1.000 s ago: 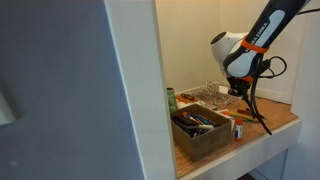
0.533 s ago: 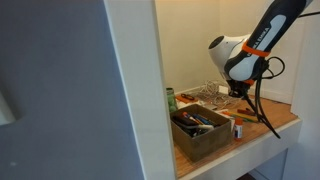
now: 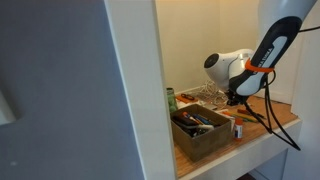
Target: Pick up the white pencil with an eraser from the cardboard box and put it on the shelf
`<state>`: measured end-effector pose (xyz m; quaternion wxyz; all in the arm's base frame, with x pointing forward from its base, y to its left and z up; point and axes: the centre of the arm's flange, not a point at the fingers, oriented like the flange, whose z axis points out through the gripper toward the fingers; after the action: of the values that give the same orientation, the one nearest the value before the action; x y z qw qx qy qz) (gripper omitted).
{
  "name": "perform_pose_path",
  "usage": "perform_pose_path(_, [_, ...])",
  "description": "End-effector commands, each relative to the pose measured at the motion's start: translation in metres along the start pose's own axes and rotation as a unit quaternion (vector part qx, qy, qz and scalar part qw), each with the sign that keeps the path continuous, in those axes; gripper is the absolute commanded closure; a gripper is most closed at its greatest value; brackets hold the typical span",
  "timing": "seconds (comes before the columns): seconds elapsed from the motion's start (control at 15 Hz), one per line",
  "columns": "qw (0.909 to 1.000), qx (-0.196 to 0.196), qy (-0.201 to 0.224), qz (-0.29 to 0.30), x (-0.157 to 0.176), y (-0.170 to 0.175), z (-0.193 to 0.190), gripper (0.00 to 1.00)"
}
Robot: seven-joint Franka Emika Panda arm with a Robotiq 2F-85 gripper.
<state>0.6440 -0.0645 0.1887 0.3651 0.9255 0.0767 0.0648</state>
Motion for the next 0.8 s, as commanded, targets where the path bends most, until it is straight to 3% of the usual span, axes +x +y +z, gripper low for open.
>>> perform_pose_path(0.0, [0.9993, -0.003, 0.038, -0.006, 0.01, -0.019, 0.011, 0.98])
perform_pose_path(0.73, [0.9978, 0.022, 0.054, -0.032, 0.02, -0.064, 0.01, 0.98])
